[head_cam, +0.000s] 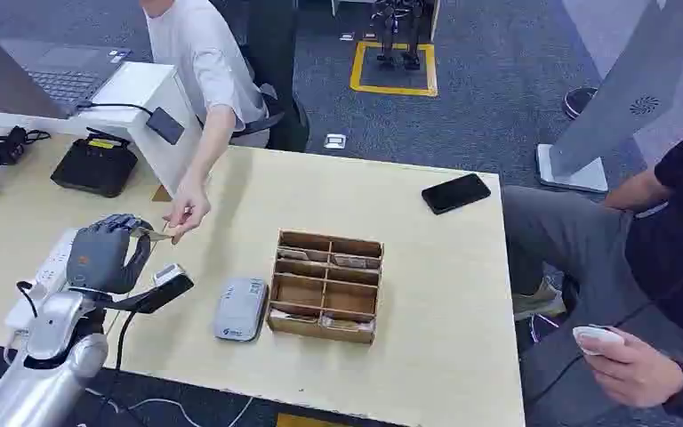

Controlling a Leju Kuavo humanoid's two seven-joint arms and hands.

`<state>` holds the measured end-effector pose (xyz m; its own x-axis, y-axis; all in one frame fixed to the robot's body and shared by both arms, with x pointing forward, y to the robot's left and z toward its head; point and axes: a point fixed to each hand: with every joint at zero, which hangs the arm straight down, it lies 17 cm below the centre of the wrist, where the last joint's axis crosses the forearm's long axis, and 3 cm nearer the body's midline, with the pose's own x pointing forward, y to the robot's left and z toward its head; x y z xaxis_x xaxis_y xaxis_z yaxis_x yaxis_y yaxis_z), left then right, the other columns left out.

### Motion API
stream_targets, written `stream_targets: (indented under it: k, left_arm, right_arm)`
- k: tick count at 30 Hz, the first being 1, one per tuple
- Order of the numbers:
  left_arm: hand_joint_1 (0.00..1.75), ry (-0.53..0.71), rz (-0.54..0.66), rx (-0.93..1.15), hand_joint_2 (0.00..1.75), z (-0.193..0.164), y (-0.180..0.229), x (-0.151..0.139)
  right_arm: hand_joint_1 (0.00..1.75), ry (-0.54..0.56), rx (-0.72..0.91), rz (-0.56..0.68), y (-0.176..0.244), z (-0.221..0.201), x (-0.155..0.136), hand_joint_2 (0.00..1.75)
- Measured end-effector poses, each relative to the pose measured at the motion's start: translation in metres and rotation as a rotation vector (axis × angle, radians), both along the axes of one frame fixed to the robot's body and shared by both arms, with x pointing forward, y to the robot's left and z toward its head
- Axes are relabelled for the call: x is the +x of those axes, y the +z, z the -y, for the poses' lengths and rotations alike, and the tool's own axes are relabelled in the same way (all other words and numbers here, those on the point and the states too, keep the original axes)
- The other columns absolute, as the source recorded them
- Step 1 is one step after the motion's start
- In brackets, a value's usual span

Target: Pass the card to the sensor for recognition and then transmit it.

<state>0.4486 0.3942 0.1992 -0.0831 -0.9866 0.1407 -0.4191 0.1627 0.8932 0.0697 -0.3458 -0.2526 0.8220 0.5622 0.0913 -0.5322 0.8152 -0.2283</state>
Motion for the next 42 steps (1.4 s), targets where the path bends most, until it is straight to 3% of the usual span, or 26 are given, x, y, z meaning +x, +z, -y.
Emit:
stream_targets:
  k: [13,17,21,25,27,33,42]
  left_arm:
    - [1.75,-0.008,0.000,-0.007,1.75,0.001,0.000,0.000]
    - [1.75,-0.096,0.037,-0.082,1.75,0.012,0.006,-0.007]
    - [1.75,-0.158,0.003,-0.357,1.75,0.016,0.005,-0.007]
    - [1.75,-0.189,-0.176,-0.769,1.75,0.030,-0.022,0.004]
    - [1.75,-0.197,-0.199,-0.894,1.75,0.035,-0.025,0.006]
    - [1.75,-0.171,-0.305,-1.097,1.75,0.043,-0.038,0.012]
    - [1.75,-0.176,-0.308,-1.124,1.75,0.046,-0.036,0.015]
  right_arm:
    - [0.00,-0.004,0.002,0.000,0.000,-0.001,0.000,0.00]
    - [0.00,-0.008,0.003,0.008,0.000,-0.001,0.002,0.00]
    - [0.00,-0.021,0.006,0.014,0.000,-0.002,0.002,0.00]
    - [0.00,-0.059,-0.003,0.005,0.000,-0.001,-0.004,0.00]
    - [0.00,-0.072,-0.014,0.013,0.001,0.002,-0.007,0.00]
    - [0.00,-0.109,-0.020,0.026,0.002,0.005,-0.003,0.00]
    - [0.00,-0.113,-0.021,0.026,0.001,0.005,-0.002,0.00]
